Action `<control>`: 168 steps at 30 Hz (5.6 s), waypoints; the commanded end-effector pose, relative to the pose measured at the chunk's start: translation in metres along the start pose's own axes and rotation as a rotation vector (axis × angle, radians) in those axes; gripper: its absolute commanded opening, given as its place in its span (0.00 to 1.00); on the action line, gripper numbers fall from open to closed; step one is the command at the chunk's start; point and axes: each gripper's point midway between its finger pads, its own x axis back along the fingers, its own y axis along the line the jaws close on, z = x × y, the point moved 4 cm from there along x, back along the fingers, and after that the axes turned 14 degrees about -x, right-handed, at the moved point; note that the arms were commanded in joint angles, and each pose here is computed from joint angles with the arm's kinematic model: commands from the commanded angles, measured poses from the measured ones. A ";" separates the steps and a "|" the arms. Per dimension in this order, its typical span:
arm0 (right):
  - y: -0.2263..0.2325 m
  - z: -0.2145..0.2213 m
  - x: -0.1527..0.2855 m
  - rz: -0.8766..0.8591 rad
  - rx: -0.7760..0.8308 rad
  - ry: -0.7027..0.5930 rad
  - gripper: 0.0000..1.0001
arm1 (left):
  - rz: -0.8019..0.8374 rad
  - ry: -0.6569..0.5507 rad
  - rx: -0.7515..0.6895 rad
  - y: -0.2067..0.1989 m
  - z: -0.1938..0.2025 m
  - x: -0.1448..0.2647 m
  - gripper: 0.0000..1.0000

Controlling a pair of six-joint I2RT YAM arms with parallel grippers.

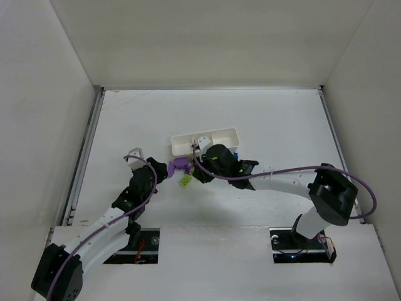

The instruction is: Sort the legos into containers by color

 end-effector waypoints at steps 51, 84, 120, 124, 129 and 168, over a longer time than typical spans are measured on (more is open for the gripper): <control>-0.039 -0.079 0.018 0.153 -0.154 -0.438 0.55 | -0.083 0.121 -0.310 -0.033 0.020 -0.028 0.37; -0.158 -0.080 0.113 0.386 -0.551 -0.810 0.55 | 0.394 0.075 -0.177 -0.239 -0.044 -0.042 0.13; -0.118 -0.084 0.087 0.296 -0.416 -0.709 0.50 | 0.212 0.194 -0.454 -0.104 0.008 0.015 0.55; -0.105 -0.082 0.075 0.271 -0.345 -0.660 0.59 | 0.215 0.281 -0.485 -0.091 0.033 0.026 0.62; -0.081 -0.071 0.049 0.226 -0.260 -0.557 0.63 | 0.208 0.335 -0.519 -0.087 0.054 0.027 0.63; -0.051 -0.045 0.021 0.101 -0.203 -0.357 0.59 | 0.114 0.329 -0.595 -0.088 0.072 -0.011 0.61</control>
